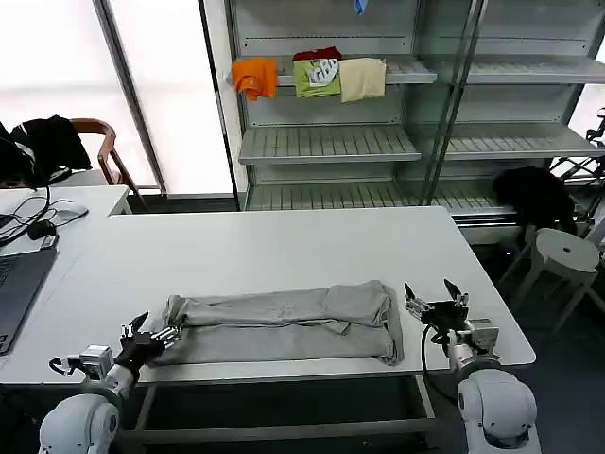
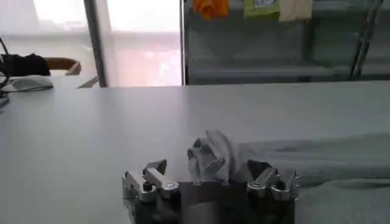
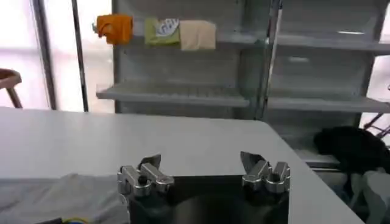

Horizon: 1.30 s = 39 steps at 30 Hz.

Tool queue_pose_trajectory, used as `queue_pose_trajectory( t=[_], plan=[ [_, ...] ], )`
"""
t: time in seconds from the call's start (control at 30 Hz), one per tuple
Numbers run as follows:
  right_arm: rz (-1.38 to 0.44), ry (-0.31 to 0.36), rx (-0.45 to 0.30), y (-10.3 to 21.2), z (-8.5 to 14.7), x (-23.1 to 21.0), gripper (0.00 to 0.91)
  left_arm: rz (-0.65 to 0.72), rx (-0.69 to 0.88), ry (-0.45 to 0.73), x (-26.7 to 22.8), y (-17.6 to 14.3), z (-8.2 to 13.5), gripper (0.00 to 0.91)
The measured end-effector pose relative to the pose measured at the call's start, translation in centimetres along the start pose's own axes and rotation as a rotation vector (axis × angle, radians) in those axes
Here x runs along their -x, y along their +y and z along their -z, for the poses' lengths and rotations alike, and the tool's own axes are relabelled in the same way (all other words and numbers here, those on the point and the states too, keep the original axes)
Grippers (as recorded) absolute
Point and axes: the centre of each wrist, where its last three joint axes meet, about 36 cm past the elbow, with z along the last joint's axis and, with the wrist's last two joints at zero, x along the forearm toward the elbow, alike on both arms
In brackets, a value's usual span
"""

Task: Fold and organize the clothes.

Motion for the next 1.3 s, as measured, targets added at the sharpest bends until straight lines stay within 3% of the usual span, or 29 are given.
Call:
queue_pose_trajectory(
  t=[0.03, 0.07, 0.17, 0.23, 0.7, 0.97, 1.13, 1.3],
  plan=[
    [0.0, -0.005, 0.006, 0.0, 0.2, 0.0, 0.907, 0.006, -0.002, 0.003, 0.1, -0.2, -0.1, 0.312],
    [-0.001, -0.008, 0.013, -0.1, 0.3, 0.0, 0.907, 0.011, -0.003, 0.005, 0.1, -0.3, -0.2, 0.191],
    [-0.001, -0.016, 0.03, -0.2, 0.5, -0.1, 0.907, 0.019, -0.007, 0.013, 0.2, -0.7, -0.6, 0.05],
    [-0.003, -0.02, 0.039, -0.3, 0.7, -0.1, 0.907, 0.024, -0.01, 0.017, 0.2, -1.0, -0.8, 0.02],
    [-0.007, -0.033, 0.068, -0.6, 1.1, -0.5, 0.907, 0.031, -0.02, 0.028, 0.4, -2.0, -1.0, 0.0],
    [-0.016, -0.038, 0.067, -1.1, 1.4, -0.8, 0.907, 0.063, 0.017, -0.03, 0.4, -1.4, -0.4, 0.0],
    [-0.015, -0.036, 0.068, -1.4, 1.2, -1.1, 0.907, 0.106, 0.085, -0.087, 0.2, 1.1, 0.7, 0.0],
    [-0.011, -0.031, 0.07, -1.7, 1.1, -1.1, 0.907, 0.175, 0.197, -0.132, -0.3, 6.4, 2.9, 0.0]
  ],
)
